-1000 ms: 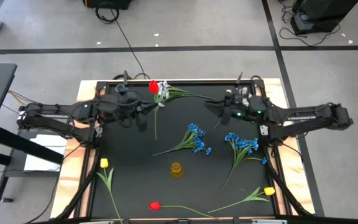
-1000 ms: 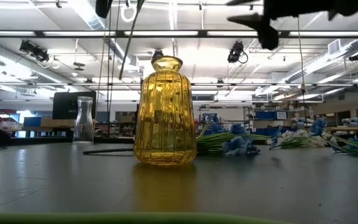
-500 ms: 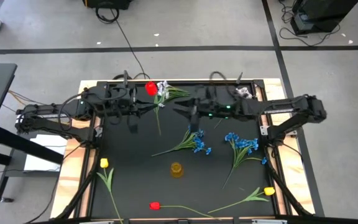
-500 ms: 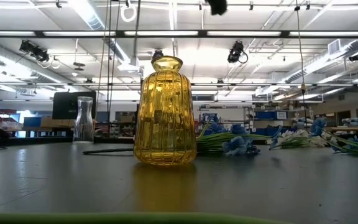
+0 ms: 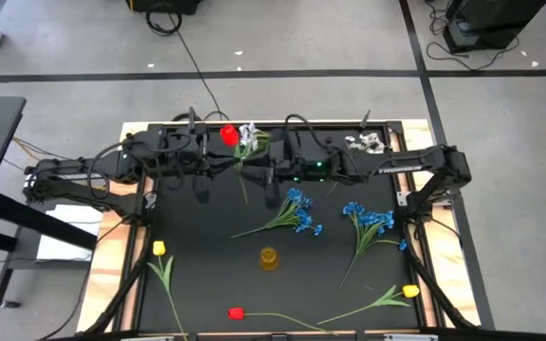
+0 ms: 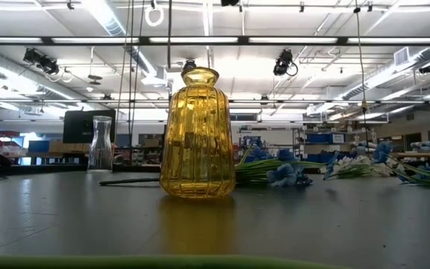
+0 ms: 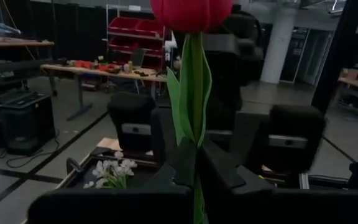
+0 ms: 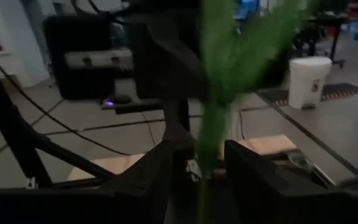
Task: Sort flowers into vase by color
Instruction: Put the top red flower into the yellow vase
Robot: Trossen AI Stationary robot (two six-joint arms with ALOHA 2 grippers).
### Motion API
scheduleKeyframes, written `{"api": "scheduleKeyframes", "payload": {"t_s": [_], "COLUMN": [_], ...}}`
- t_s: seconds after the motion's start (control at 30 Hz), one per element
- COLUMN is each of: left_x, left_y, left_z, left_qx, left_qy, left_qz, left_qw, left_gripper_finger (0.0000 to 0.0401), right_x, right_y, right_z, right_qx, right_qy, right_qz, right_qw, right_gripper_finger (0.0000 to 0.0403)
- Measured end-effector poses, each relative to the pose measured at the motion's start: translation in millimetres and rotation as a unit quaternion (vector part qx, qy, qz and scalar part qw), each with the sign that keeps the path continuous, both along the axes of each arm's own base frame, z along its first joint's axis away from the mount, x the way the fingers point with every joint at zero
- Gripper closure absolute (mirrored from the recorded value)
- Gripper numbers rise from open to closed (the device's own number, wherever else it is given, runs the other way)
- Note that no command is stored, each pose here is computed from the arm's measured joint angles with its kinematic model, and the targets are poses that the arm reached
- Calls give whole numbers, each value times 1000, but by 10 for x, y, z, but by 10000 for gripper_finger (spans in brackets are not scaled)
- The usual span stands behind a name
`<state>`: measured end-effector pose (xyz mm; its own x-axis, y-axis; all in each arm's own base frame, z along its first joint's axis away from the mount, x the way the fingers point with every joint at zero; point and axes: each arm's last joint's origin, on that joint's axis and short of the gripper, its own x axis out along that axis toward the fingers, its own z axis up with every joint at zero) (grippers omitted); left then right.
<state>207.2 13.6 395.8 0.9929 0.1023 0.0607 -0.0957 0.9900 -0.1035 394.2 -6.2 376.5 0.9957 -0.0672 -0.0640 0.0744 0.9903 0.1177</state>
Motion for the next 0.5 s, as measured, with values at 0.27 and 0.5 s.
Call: {"api": "scheduleKeyframes", "payload": {"t_s": [0.27, 0.5], "left_x": [23, 21], "left_y": [2, 0], "left_z": [-11, -4], "left_qx": [6, 4], "left_qy": [2, -2], "left_qz": [1, 0], "left_qw": [1000, 1000], "left_gripper_finger": [383, 383], "right_x": [73, 73], "right_y": [-4, -3], "right_z": [-1, -8], "right_qx": [1, 3], "right_qy": [-20, -16], "right_qz": [1, 8], "right_qw": [1000, 1000], "right_gripper_finger": [252, 343]}}
